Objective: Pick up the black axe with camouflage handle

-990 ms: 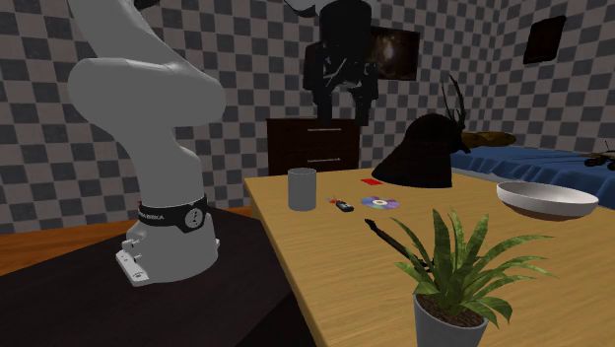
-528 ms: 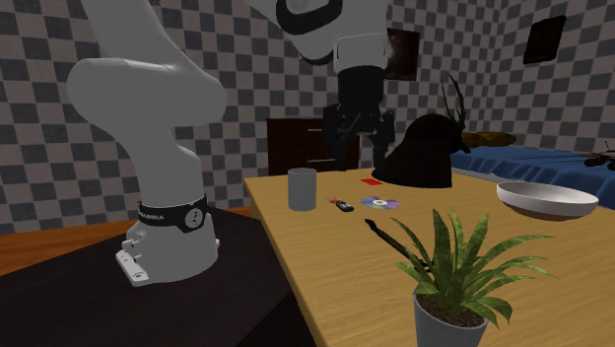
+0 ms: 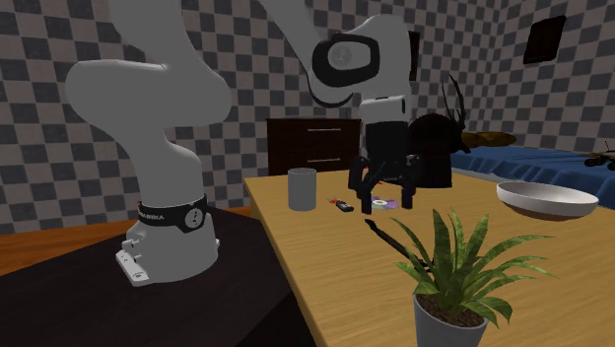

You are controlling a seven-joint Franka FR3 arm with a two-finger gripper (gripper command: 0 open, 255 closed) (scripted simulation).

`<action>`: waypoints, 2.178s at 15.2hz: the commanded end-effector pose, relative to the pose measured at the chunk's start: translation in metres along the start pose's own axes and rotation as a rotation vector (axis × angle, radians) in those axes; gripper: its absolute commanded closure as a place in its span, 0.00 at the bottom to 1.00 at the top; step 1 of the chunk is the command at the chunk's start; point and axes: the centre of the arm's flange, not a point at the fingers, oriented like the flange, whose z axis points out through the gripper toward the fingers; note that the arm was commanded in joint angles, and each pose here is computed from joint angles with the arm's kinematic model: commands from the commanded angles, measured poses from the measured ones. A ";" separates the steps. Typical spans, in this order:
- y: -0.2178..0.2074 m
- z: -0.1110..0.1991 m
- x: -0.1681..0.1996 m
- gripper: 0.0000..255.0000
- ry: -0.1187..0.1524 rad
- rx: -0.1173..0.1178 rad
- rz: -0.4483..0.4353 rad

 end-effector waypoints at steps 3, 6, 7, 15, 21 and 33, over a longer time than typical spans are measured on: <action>-0.023 0.033 -0.009 0.00 0.008 0.007 0.075; -0.023 0.048 -0.012 0.00 0.008 0.007 0.075; -0.024 0.054 -0.013 0.00 0.008 0.007 0.075; -0.024 0.068 -0.015 1.00 0.008 0.007 0.075; -0.024 0.067 -0.015 1.00 0.008 0.007 0.075; -0.022 0.005 -0.004 1.00 0.008 0.007 0.075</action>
